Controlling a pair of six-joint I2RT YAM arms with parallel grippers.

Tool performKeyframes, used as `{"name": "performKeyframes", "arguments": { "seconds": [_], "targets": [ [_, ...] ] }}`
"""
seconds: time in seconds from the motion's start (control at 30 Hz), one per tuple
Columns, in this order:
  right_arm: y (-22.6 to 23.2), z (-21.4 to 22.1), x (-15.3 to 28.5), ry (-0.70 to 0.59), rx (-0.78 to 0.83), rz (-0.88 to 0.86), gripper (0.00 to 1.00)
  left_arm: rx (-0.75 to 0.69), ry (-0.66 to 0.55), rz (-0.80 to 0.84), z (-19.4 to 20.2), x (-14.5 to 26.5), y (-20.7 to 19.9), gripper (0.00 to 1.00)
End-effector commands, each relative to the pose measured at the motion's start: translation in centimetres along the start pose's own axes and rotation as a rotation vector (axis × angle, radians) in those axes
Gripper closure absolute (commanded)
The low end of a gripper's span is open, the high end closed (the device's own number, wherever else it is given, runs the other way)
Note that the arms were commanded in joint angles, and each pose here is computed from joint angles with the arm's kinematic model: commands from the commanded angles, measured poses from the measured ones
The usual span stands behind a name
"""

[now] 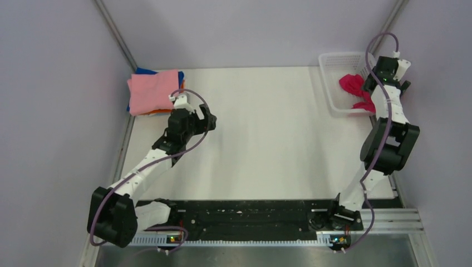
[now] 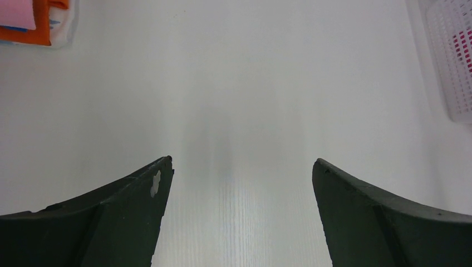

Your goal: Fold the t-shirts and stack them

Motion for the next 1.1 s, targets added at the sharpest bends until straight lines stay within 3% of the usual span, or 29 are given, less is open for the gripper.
{"name": "performKeyframes", "arguments": {
  "seconds": [0.0, 0.13, 0.17, 0.27, 0.43, 0.6, 0.73, 0.93, 1.07],
  "targets": [
    [0.2, -1.5, -2.8, -0.001, 0.091, 0.070, 0.07, -0.002, -0.059, 0.049, -2.5, -0.6, -1.6, 0.01],
    [0.0, -1.2, -5.0, 0.045, 0.108, 0.130, 0.17, -0.007, -0.038, 0.006, -2.3, -0.7, -1.1, 0.01],
    [0.0, -1.0, -5.3, 0.054, 0.106, 0.124, 0.24, -0.008, -0.043, 0.004, -2.4, -0.6, -1.1, 0.01],
    [0.4, -0.8, -5.3, 0.065, 0.074, 0.095, 0.60, -0.009, -0.058, 0.008, -2.7, -0.2, -1.1, 0.01],
    [1.0, -2.3, -3.7, 0.033, 0.021, 0.015, 0.97, -0.006, -0.075, 0.019, -2.9, 0.3, -1.2, 0.01],
    [1.5, -6.3, -0.7, -0.082, -0.034, -0.087, 1.00, -0.001, -0.086, 0.028, -3.1, 0.7, -1.3, 0.01],
    [2.5, -11.7, 4.6, -0.244, -0.131, -0.278, 1.00, 0.004, -0.097, 0.037, -3.3, 1.2, -1.4, 0.01],
    [4.8, -18.5, 16.5, -0.454, -0.263, -0.782, 1.00, 0.008, -0.108, 0.049, -3.2, 1.9, -1.4, 0.01],
    [6.9, -19.6, 25.9, -0.426, -0.292, -1.214, 1.00, 0.014, -0.122, 0.049, -3.2, 2.4, -1.2, 0.01]
  ]
}}
Point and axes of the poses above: each gripper's point midway between its finger pads, its own x axis back along the fingers, its own y axis along the line the jaws close on, z = x × y, the point moved 5 cm from there along x, back along the fingers, and after that the axes turned 2 degrees about -x, right-handed, at the moved point
